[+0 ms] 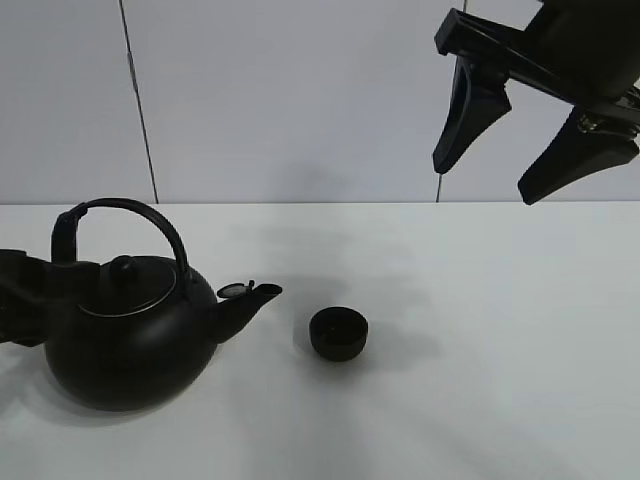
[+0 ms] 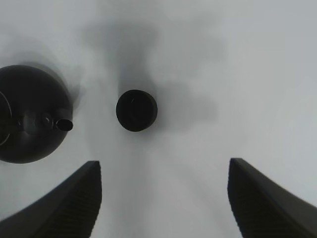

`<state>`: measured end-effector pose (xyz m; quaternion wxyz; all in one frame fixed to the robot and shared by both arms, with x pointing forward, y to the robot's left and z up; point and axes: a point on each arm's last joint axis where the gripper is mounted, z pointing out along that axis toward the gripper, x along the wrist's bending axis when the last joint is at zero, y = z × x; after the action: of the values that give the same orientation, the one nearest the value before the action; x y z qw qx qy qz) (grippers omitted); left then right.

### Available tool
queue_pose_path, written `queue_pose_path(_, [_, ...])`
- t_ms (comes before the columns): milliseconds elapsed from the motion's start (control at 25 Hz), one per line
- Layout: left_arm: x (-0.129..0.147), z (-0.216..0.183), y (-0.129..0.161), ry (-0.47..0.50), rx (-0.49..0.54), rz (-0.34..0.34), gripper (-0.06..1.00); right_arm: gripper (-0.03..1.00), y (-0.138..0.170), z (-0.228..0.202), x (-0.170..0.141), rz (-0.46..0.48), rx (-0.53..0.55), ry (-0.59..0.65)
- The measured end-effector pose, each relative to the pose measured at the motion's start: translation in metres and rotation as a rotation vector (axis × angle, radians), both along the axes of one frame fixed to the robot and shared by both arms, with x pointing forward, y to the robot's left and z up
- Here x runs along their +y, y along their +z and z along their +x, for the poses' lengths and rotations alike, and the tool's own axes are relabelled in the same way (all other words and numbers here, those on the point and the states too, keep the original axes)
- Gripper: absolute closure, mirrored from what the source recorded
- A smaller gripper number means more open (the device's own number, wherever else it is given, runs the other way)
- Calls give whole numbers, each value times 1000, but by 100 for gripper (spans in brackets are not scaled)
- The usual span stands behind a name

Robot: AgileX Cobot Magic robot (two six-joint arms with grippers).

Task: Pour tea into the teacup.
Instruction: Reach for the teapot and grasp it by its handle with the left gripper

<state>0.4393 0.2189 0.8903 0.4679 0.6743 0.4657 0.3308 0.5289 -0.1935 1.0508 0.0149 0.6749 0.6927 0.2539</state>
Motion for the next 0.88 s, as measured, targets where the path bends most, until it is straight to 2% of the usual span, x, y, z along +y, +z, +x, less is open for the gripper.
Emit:
queue_pose_path(440, [-10, 22, 13, 3, -86, -45, 44, 47, 1, 1, 0, 3, -14, -4])
queue_pose_path(880, [-8, 27, 15, 36, -103, -33, 49, 47, 1, 3, 0, 6, -31, -9])
